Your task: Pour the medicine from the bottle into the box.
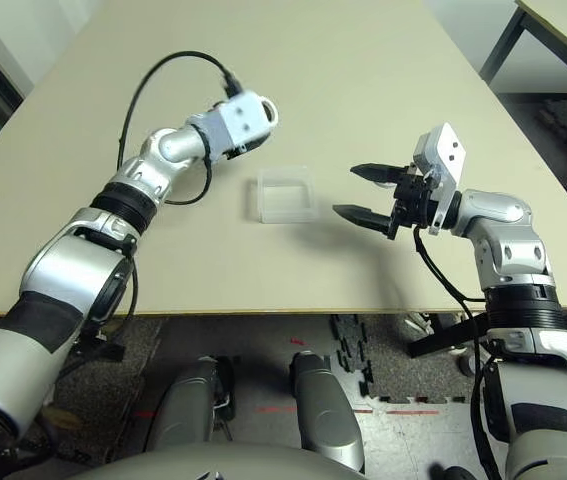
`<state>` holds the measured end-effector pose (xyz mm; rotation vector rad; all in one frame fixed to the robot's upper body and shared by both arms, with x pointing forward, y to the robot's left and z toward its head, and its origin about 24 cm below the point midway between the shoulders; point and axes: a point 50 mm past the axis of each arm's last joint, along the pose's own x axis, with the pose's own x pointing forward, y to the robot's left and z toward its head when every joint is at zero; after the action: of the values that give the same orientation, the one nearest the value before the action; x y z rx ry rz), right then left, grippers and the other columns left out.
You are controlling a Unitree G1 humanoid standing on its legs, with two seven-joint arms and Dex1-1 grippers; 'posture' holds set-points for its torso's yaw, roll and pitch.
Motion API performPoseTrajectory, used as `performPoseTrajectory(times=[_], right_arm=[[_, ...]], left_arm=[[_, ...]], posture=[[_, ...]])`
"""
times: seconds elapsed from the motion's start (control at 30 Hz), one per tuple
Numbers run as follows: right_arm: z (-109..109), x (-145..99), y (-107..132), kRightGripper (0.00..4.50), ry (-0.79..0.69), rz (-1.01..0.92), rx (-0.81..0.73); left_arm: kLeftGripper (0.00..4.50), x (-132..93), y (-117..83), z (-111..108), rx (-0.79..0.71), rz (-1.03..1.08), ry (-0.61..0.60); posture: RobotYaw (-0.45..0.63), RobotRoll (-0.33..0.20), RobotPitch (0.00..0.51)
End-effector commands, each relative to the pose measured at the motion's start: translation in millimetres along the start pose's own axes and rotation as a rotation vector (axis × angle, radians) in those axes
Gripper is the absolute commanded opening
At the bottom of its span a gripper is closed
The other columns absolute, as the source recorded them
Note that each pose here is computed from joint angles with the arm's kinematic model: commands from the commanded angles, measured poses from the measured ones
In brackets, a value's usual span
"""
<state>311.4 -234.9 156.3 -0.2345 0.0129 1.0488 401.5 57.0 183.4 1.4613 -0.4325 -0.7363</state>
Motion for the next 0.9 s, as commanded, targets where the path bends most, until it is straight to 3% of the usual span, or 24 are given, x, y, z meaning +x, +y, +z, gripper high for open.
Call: performPoseTrajectory(times=[0.03,0.1,0.27,0.5,0.6,0.9], right_arm=[[-1.8,1.6,0.6,4.50,-0.010,-0.003,0.008],[-2.2,1.9,0.6,4.50,-0.025,-0.010,0.022],[-3.9,3.9,0.6,4.50,-0.058,-0.026,0.054],[-8.1,5.3,1.0,4.50,-0.022,-0.016,0.034],[-10.2,4.8,0.1,4.50,-0.002,-0.017,0.024],[-15.3,5.2,0.2,4.50,0.048,0.006,-0.004]], left_arm=[[2.60,3.2,-4.2,10.8,0.448,-0.067,-0.100],[2.60,4.9,-6.2,16.4,0.651,-0.096,-0.176],[2.60,8.6,2.4,20.1,0.862,-0.101,-0.220],[2.60,10.5,6.7,20.7,0.930,-0.113,-0.216],[2.60,10.4,9.2,18.8,0.896,-0.108,-0.186],[2.60,-0.4,14.9,-2.8,0.469,-0.063,-0.023]], posture=[[-0.26,0.000,0.125],[-0.26,0.000,0.122],[-0.25,0.000,0.111],[-0.24,0.000,0.105],[-0.24,0.000,0.105],[-0.23,0.000,0.103]])
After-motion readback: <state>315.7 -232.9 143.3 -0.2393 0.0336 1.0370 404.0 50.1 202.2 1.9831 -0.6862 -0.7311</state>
